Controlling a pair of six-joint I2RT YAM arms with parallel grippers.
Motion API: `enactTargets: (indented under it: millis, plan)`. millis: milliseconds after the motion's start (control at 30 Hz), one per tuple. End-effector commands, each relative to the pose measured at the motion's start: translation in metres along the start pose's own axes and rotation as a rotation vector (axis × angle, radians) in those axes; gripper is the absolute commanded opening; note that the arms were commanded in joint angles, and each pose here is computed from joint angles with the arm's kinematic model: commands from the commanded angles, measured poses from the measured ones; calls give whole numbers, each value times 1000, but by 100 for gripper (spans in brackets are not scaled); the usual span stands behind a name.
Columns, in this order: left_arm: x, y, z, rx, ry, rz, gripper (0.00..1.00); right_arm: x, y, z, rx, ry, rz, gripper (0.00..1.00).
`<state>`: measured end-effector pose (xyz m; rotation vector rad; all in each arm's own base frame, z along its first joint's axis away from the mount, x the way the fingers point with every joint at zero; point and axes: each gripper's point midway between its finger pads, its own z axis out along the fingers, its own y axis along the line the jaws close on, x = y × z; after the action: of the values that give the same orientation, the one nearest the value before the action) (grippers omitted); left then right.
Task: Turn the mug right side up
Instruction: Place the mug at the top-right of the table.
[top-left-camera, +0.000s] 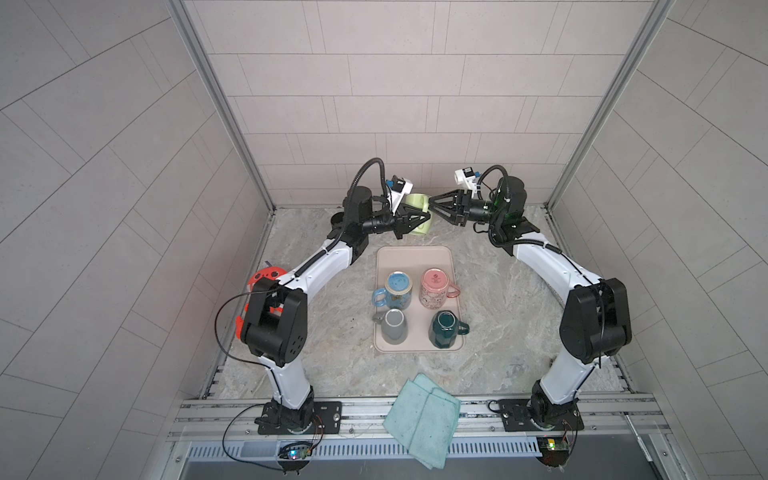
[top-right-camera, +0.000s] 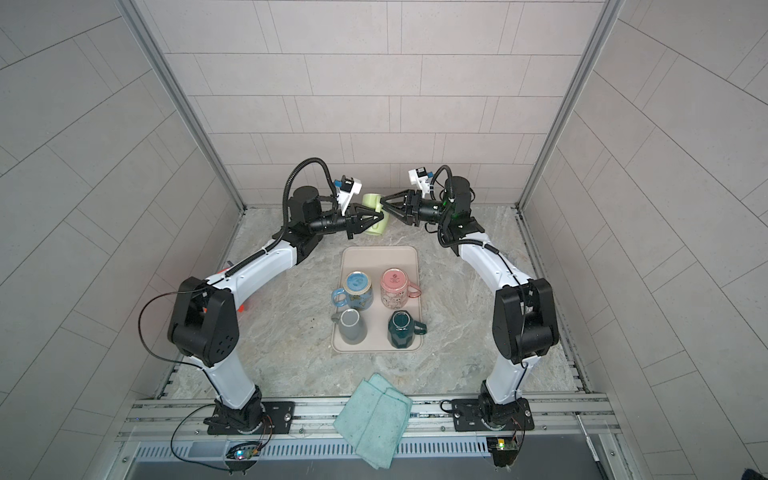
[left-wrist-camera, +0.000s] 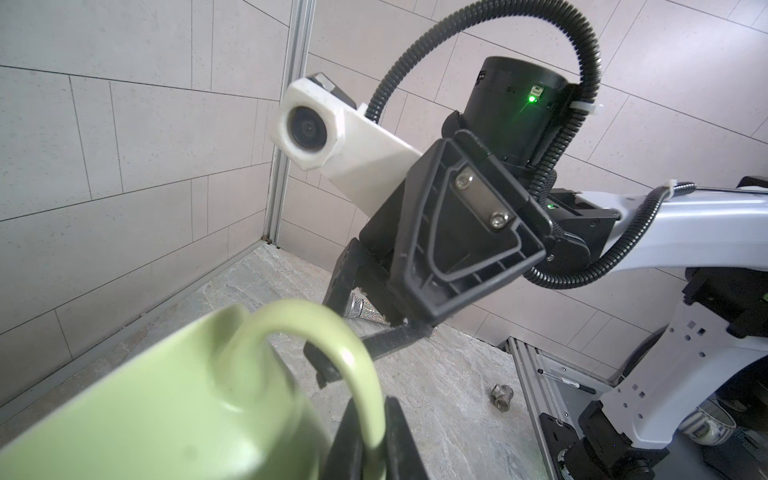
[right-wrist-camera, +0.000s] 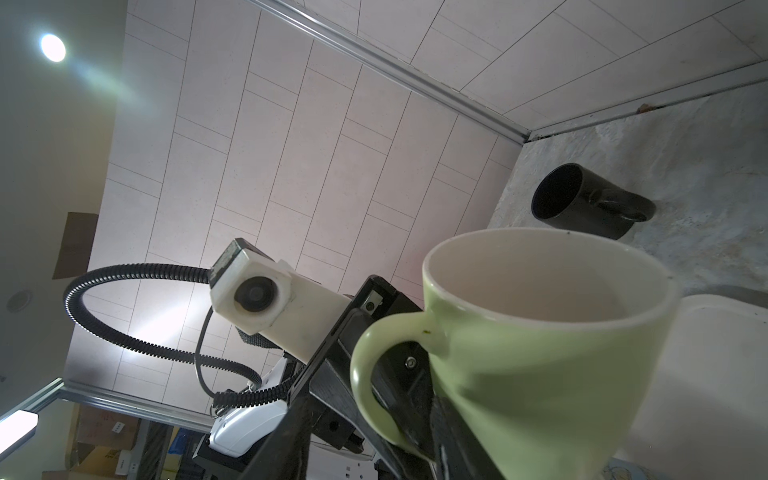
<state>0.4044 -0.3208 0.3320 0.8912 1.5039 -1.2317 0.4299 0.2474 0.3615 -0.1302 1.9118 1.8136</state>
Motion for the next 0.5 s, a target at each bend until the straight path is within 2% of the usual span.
enactTargets:
  millis: [0,233,467]
  plan:
    - [-63,-42,-10,70,-127,209,0,1,8,10,-36,22,-11,47]
    - [-62,-46,-9,107,-134,186,0,-9,27,16,-175,9,25,43]
    - [-56,-50,-8,134,-122,160,0,-9,28,18,-193,17,29,39]
